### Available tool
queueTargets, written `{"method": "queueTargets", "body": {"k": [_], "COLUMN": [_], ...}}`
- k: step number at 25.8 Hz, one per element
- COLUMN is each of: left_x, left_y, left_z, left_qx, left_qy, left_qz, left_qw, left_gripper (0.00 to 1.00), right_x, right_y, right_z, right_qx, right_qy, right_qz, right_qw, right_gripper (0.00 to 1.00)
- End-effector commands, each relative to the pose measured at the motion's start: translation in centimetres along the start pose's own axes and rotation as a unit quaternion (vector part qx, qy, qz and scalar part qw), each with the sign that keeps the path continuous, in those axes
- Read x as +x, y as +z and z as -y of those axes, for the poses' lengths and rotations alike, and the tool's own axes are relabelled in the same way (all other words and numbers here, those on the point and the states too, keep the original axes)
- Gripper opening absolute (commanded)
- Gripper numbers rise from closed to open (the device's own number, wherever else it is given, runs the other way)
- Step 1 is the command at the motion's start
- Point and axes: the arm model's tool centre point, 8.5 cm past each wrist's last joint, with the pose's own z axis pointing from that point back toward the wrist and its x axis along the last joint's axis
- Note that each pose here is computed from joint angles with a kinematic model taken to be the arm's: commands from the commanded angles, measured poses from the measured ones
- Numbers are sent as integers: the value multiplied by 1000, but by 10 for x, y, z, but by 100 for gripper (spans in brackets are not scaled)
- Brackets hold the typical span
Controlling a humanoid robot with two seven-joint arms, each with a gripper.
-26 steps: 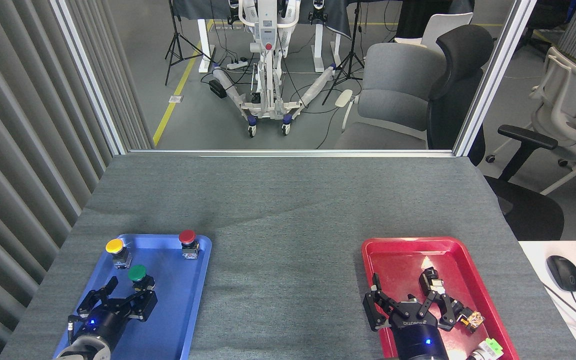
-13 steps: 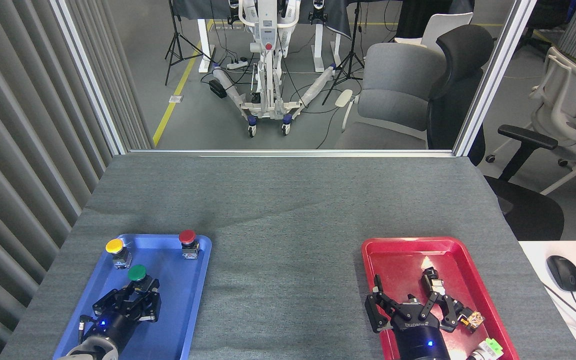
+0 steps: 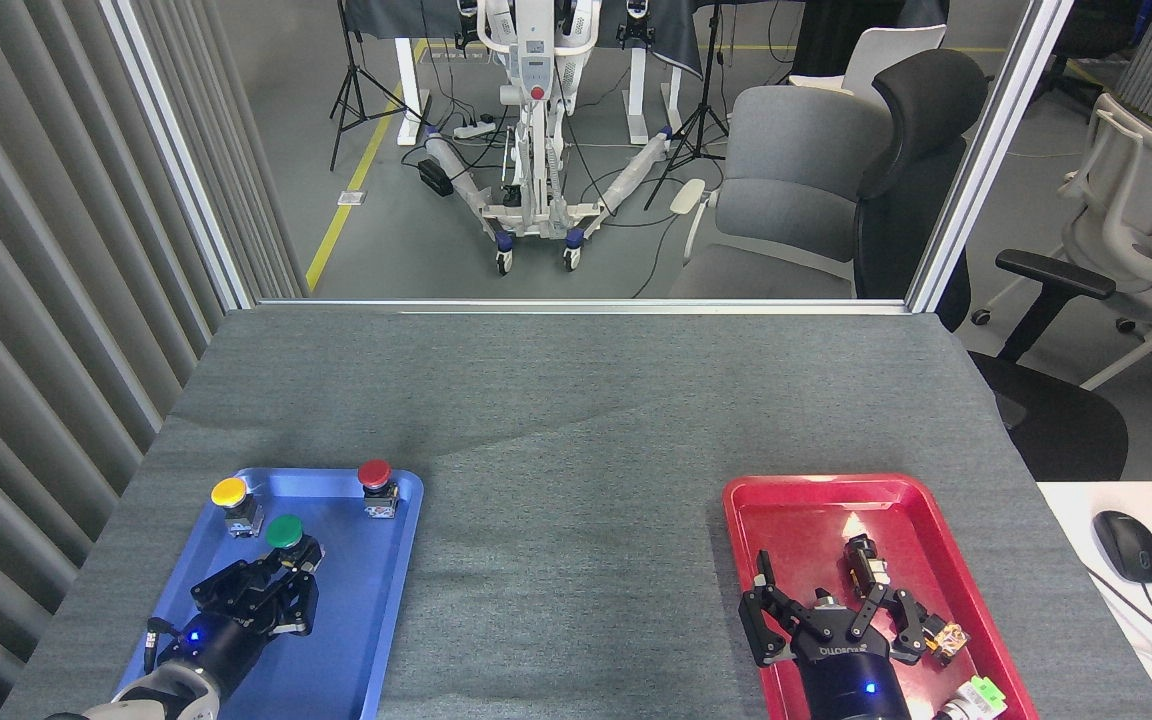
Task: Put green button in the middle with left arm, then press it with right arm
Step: 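Lift the green button and carry it with the left hand to the table middle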
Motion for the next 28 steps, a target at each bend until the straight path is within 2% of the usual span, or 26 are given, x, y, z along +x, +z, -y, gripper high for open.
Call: {"method": "queueTargets", "body": {"k": [1, 3, 6, 9, 12, 16, 19, 22, 28], "left_x": [25, 50, 132, 202, 249, 267, 278, 280, 274], "left_y": [-3, -11, -44, -68, -86, -94, -92, -88, -86], "left_z": [-51, -66, -62, -52, -33, -2, 14, 29, 37], "left_qx": [98, 126, 121, 69, 23, -31, -50, -59, -53], "left_qy": [8, 15, 33, -21, -74, -60, -49, -58, -77], "left_qz": [84, 116, 197, 269, 267, 268, 270, 257, 225], "left_qw": [992, 985, 972, 960, 961, 961, 960, 963, 970], "left_gripper": [0, 0, 0, 0, 0, 0, 0, 0, 0], "right_x": [-1, -1, -1, -5, -10, -10, -10, -10, 6], "right_y": [0, 1, 1, 2, 2, 2, 2, 3, 3], "right_z": [0, -1, -1, -2, -2, -2, -2, -3, -3], "right_qx": [0, 1, 1, 2, 3, 3, 3, 4, 5], "right_qy": [2, 1, 2, 7, 11, 8, 8, 8, 5], "right_qz": [0, 0, 1, 0, 1, 0, 0, 0, 23], "right_qw": [1000, 1000, 1000, 1000, 1000, 1000, 1000, 1000, 1000], "right_gripper": [100, 100, 99, 99, 99, 99, 99, 98, 75]}}
